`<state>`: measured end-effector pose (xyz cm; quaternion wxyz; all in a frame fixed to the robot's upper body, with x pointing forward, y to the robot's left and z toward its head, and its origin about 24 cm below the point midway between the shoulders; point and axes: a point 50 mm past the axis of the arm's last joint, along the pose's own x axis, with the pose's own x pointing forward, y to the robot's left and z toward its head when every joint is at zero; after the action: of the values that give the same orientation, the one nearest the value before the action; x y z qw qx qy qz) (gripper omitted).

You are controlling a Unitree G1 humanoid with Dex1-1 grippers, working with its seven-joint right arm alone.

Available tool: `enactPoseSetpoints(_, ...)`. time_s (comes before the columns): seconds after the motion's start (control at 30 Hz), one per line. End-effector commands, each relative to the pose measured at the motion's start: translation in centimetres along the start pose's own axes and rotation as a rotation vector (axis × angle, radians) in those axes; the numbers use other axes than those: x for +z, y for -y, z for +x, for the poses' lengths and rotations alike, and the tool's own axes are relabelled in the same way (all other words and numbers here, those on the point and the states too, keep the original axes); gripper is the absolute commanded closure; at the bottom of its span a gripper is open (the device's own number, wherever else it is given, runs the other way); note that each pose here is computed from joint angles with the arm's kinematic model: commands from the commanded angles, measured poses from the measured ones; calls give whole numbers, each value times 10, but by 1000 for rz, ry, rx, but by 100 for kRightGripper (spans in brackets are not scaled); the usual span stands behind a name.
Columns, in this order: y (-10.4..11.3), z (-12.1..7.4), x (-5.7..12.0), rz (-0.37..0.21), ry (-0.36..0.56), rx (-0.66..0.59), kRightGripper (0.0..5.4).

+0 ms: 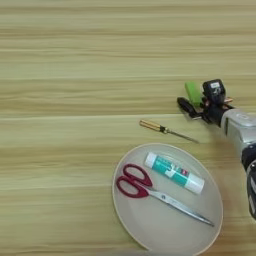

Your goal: Move the objects on the table

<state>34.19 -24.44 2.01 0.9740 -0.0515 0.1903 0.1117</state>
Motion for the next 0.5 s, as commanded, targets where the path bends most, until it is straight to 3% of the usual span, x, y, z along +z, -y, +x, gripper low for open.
enactPoseSetpoints(0.03, 12, 3, 35, -13, 83, -50, 137)
enactPoseSetpoints(0.5, 18, 1, 37, 19, 94, -93, 330)
